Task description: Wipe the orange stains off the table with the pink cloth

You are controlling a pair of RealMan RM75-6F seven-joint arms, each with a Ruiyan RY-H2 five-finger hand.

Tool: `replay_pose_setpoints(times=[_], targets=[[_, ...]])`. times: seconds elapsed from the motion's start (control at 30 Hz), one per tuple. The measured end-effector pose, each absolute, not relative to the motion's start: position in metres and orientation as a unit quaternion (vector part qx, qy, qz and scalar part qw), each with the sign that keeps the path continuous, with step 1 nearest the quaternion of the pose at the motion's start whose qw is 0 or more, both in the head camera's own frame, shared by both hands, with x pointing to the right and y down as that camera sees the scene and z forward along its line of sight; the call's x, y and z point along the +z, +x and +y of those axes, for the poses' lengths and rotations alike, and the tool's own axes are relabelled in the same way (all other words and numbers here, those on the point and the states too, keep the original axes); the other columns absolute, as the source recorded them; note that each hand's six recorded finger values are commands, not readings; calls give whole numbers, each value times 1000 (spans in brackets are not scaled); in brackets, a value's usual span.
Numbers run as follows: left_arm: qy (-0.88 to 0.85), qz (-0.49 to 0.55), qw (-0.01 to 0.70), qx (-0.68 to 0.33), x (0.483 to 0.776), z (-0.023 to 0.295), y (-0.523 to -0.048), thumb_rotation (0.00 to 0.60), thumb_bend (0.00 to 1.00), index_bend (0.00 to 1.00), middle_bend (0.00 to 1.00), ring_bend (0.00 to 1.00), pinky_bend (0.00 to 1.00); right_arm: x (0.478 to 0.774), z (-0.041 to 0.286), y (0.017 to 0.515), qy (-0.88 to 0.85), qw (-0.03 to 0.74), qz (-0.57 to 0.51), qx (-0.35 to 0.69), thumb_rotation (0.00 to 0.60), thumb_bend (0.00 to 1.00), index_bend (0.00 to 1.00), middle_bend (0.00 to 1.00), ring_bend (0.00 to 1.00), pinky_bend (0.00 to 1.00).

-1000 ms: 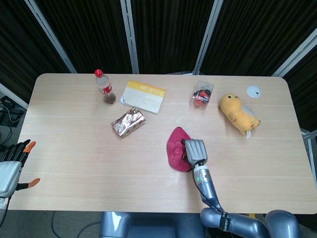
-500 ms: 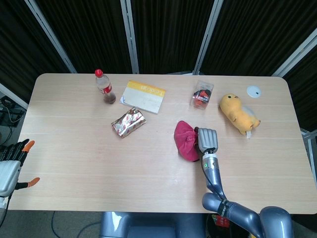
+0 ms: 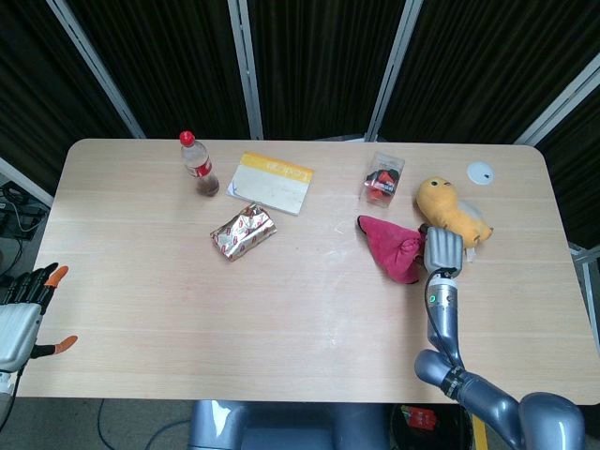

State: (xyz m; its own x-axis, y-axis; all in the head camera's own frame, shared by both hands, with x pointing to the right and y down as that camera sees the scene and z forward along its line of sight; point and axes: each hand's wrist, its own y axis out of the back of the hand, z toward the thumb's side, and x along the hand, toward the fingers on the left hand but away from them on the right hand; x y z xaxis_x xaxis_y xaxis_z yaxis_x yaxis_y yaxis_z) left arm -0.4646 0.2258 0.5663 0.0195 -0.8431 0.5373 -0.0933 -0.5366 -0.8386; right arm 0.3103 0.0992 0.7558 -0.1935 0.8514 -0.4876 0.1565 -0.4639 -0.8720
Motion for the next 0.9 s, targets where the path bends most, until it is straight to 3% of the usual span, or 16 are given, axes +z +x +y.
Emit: replay_pose_setpoints(times=[0.67, 0.9], targets=[[-640, 364, 312, -600, 567, 228, -464, 600, 0, 0, 0, 0, 0, 732, 177, 247, -692, 241, -389, 558, 600, 597, 768, 634, 539, 757], [-641, 363, 315, -599, 566, 229, -462, 600, 0, 0, 0, 0, 0, 714, 195, 253, -709, 248, -370, 546, 600, 596, 769, 634, 539, 757]])
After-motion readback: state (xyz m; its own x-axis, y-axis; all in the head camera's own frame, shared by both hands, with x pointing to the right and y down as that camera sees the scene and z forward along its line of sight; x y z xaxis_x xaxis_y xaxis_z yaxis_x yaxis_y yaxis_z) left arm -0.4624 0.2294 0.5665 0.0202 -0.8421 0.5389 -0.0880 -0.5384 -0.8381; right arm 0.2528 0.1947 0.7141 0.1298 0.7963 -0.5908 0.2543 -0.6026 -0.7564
